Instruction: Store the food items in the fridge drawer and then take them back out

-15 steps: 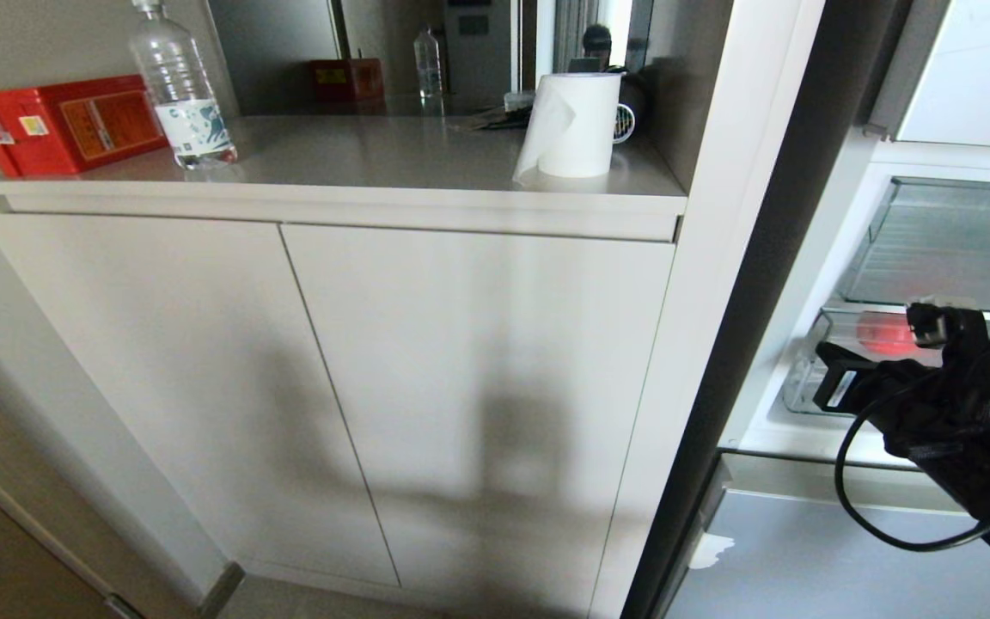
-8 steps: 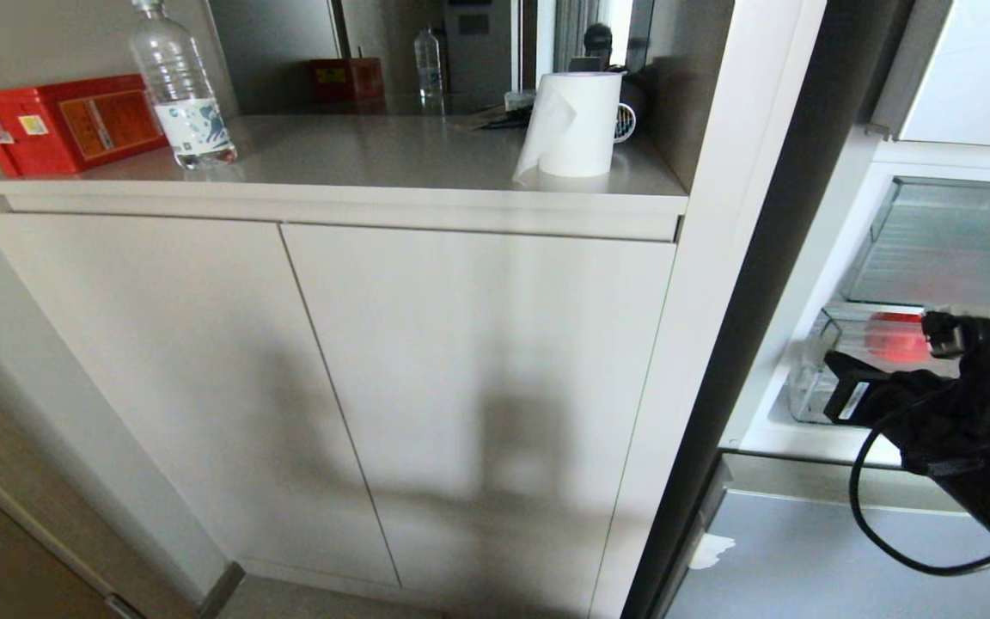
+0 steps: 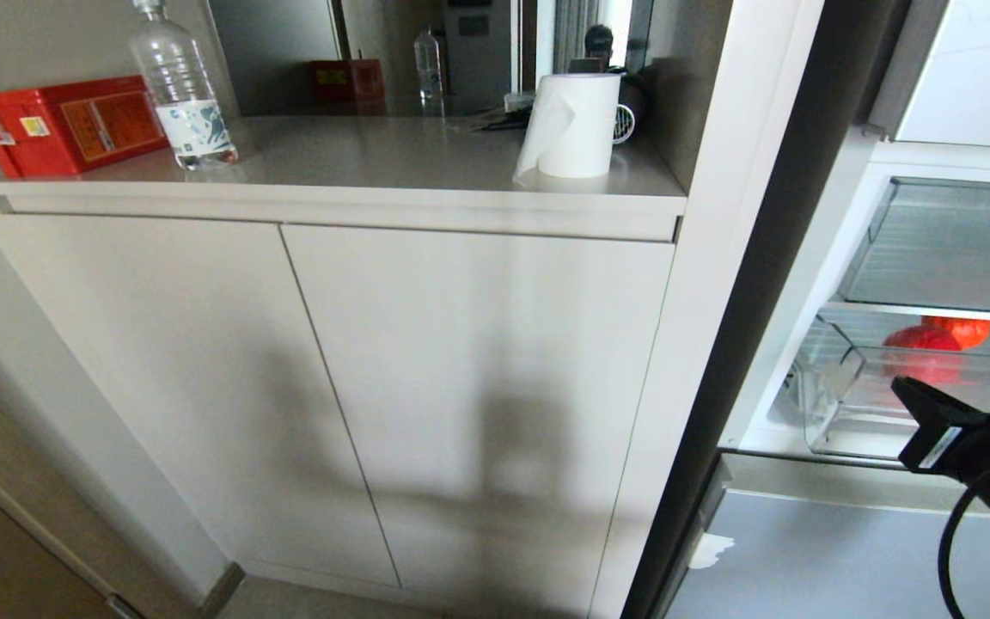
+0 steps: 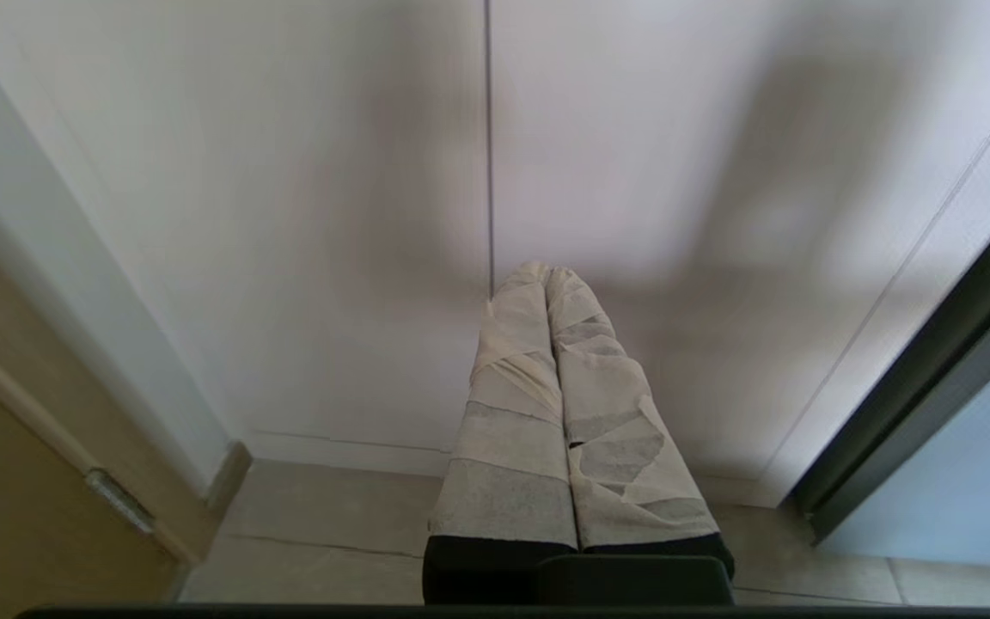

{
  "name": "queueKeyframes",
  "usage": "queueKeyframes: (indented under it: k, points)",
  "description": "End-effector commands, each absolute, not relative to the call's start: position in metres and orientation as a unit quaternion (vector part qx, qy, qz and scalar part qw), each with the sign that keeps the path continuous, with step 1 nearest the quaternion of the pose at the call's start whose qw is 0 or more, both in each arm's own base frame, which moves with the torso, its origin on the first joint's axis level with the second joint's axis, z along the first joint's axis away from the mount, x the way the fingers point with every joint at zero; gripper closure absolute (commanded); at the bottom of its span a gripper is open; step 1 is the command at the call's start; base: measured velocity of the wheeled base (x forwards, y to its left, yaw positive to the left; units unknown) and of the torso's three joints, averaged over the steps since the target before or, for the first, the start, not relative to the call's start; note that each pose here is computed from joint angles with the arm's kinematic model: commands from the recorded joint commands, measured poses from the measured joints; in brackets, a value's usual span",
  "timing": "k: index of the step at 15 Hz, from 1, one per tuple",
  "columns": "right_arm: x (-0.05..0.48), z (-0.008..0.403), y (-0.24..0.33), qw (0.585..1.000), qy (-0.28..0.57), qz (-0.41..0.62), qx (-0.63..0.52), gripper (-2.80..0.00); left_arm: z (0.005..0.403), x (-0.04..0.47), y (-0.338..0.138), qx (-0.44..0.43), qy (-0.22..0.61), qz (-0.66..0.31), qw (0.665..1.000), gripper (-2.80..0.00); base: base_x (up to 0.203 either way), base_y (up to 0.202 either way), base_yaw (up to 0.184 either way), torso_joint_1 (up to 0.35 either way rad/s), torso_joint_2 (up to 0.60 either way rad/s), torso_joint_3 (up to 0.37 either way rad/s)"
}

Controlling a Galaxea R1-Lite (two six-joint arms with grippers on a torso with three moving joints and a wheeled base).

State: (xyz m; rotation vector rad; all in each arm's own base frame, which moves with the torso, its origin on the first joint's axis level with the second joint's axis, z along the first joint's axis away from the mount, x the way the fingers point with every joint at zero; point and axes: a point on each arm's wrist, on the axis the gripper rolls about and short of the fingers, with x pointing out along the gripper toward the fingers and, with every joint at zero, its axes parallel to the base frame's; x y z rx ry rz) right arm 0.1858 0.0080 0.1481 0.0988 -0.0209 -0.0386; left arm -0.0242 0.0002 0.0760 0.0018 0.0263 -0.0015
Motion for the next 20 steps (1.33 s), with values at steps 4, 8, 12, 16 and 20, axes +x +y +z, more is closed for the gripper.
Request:
queueKeyframes:
  k: [4, 8, 12, 16, 20]
  points:
    - [0.159, 0.161, 0.006, 0.998, -0.03, -0.028, 0.049, -2.8, 0.076, -0.024, 0.0, 0.001, 0.013, -0.002, 1.0, 0.0, 0.0, 0.0, 0.0, 0.0, 0.0, 0.0]
    - [0.171, 0.195, -0.005, 0.995, -0.05, -0.079, 0.035, -2.8, 0.076, -0.024, 0.0, 0.001, 0.013, -0.002, 1.0, 0.0, 0.0, 0.0, 0.0, 0.0, 0.0, 0.0]
    - [0.204, 0.223, -0.02, 0.991, 0.053, -0.122, 0.017, -2.8, 0.076, -0.024, 0.0, 0.001, 0.013, -0.002, 1.0, 0.0, 0.0, 0.0, 0.0, 0.0, 0.0, 0.0]
    - [0.24, 0.222, -0.028, 0.981, 0.145, -0.129, -0.001, -2.8, 0.076, -0.024, 0.0, 0.001, 0.013, -0.002, 1.0, 0.0, 0.0, 0.0, 0.0, 0.0, 0.0, 0.0]
    - [0.263, 0.217, -0.034, 0.978, 0.161, -0.134, -0.003, -2.8, 0.076, -0.024, 0.0, 0.001, 0.013, -0.002, 1.0, 0.0, 0.0, 0.0, 0.0, 0.0, 0.0, 0.0]
